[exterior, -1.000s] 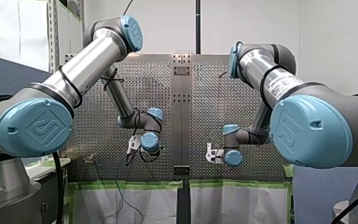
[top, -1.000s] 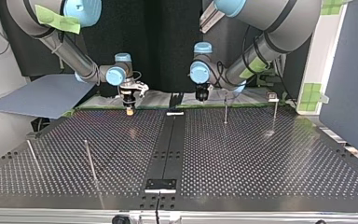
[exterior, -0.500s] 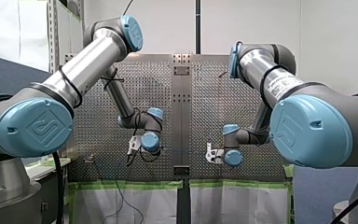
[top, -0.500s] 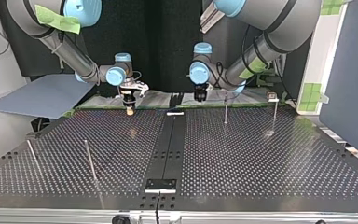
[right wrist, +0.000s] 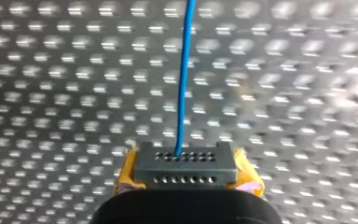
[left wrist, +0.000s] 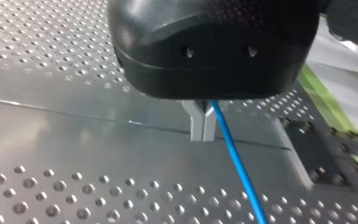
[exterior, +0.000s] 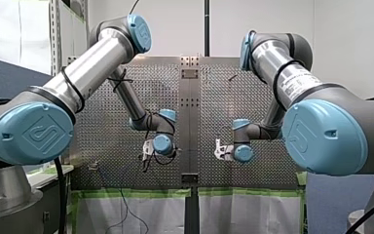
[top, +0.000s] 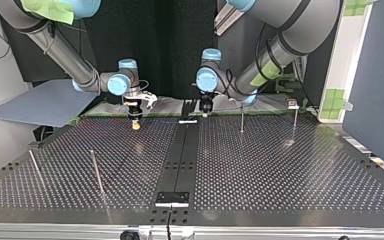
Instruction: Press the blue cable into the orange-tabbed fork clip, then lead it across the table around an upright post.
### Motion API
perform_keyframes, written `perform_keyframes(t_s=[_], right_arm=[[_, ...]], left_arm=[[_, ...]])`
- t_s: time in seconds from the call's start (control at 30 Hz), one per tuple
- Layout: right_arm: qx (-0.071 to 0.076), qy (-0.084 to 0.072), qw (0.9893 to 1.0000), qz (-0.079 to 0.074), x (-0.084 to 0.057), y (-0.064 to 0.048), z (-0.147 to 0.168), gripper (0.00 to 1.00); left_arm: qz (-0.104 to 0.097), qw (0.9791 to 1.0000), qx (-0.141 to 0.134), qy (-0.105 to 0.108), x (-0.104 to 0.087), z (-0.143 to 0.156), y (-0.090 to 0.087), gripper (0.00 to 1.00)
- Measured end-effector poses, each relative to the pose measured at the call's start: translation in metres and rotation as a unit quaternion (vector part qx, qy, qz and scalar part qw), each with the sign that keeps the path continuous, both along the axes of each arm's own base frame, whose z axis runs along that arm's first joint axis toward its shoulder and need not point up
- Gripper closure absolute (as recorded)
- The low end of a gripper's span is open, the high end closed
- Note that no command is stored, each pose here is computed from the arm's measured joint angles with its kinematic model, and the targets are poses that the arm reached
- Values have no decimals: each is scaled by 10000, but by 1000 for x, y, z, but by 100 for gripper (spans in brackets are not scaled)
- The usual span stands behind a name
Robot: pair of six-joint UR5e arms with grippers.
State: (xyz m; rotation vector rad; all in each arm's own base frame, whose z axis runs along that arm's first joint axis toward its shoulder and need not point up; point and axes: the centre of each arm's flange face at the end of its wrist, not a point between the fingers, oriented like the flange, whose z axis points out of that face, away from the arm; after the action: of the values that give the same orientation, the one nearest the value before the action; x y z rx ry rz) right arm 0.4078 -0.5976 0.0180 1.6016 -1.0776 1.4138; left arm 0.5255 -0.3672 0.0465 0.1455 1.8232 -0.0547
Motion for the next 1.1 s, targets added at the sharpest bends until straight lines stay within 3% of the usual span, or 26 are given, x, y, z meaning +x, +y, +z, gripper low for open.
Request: perform_keyframes(t_s=[0.43,0.63,1.1], right_arm=[[-344,-159,9993,-7,-1,3,70,100],[-510,-223,9984,30,3,9,104,100],[-774,-321,9964,76,8,28,163,100]], left_arm=[[-131,9992,-365,-107,1,17,-16,100],[-167,9977,-611,-236,3,40,-19,100],[-211,9963,-761,-345,4,58,-23,100]])
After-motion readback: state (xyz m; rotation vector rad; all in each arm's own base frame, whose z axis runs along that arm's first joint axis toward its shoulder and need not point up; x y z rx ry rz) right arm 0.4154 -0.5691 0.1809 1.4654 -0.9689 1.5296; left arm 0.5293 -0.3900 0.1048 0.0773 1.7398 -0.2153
